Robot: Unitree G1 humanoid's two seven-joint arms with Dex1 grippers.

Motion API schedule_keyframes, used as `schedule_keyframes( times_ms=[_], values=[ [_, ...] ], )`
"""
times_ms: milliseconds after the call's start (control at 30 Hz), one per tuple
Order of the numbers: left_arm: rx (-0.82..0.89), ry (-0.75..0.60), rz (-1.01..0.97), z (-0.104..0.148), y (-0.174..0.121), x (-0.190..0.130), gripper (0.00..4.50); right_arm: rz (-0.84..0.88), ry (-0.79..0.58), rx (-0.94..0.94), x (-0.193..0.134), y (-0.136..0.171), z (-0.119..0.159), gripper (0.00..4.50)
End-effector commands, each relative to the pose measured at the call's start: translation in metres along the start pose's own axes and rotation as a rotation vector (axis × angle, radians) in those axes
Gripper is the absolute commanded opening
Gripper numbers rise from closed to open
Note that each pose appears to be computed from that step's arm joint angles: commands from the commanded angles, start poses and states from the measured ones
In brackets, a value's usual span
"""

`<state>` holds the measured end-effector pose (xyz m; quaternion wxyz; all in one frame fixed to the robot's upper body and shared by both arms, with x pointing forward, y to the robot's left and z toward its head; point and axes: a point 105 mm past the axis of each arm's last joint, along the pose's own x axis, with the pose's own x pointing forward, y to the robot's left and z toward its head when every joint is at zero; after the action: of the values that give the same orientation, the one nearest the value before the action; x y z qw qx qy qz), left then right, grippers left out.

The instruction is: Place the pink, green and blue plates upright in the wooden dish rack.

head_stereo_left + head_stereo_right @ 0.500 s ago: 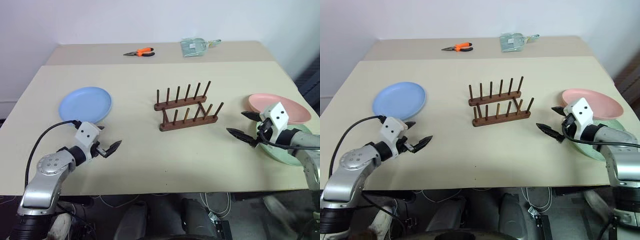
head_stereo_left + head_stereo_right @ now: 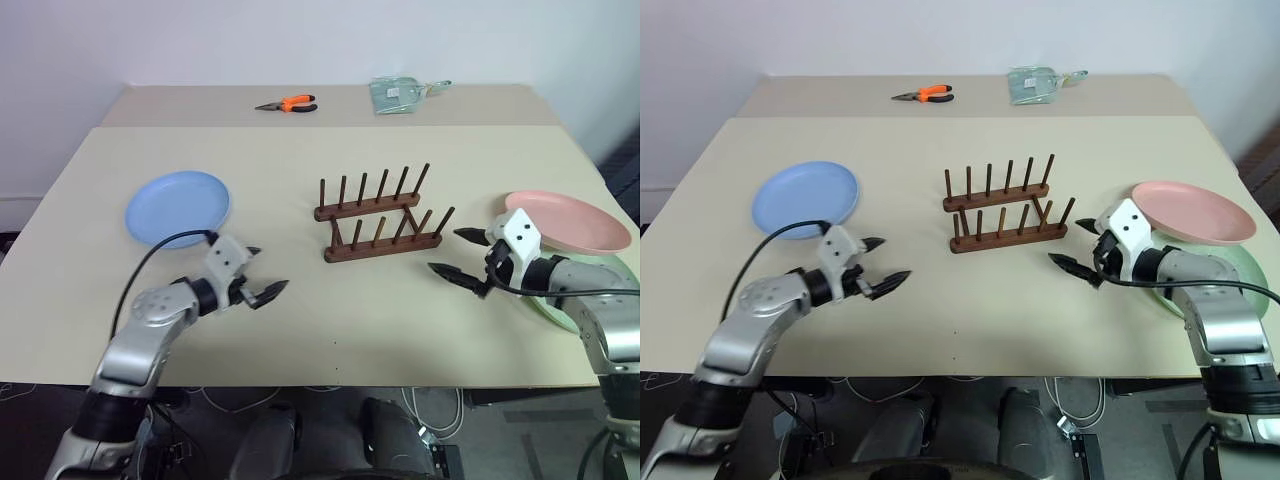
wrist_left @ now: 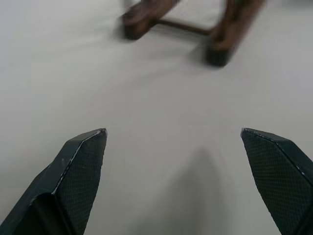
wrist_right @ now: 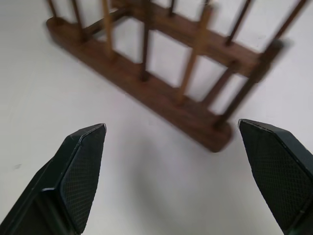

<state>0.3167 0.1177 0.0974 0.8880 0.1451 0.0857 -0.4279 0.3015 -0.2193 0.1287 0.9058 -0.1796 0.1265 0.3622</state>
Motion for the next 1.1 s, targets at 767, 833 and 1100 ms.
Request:
schedule_keyframes(
  times_ms=[767, 833, 1100],
  values=[
    [0.202, -0.036, -0.432, 0.01, -0.037, 0.074, 0.76, 0.035, 0.055, 0.007, -0.014, 0.063, -0.006, 4.5],
    [0.213, -0.051, -0.471, 0.015, -0.037, 0.067, 0.76, 0.025, 0.075, 0.006, -0.018, 0.06, -0.012, 4.5],
    [0.232, 0.005, -0.494, 0.007, -0.019, 0.054, 2.66, -0.004, 0.148, -0.003, -0.029, 0.051, -0.027, 4.5]
  ],
)
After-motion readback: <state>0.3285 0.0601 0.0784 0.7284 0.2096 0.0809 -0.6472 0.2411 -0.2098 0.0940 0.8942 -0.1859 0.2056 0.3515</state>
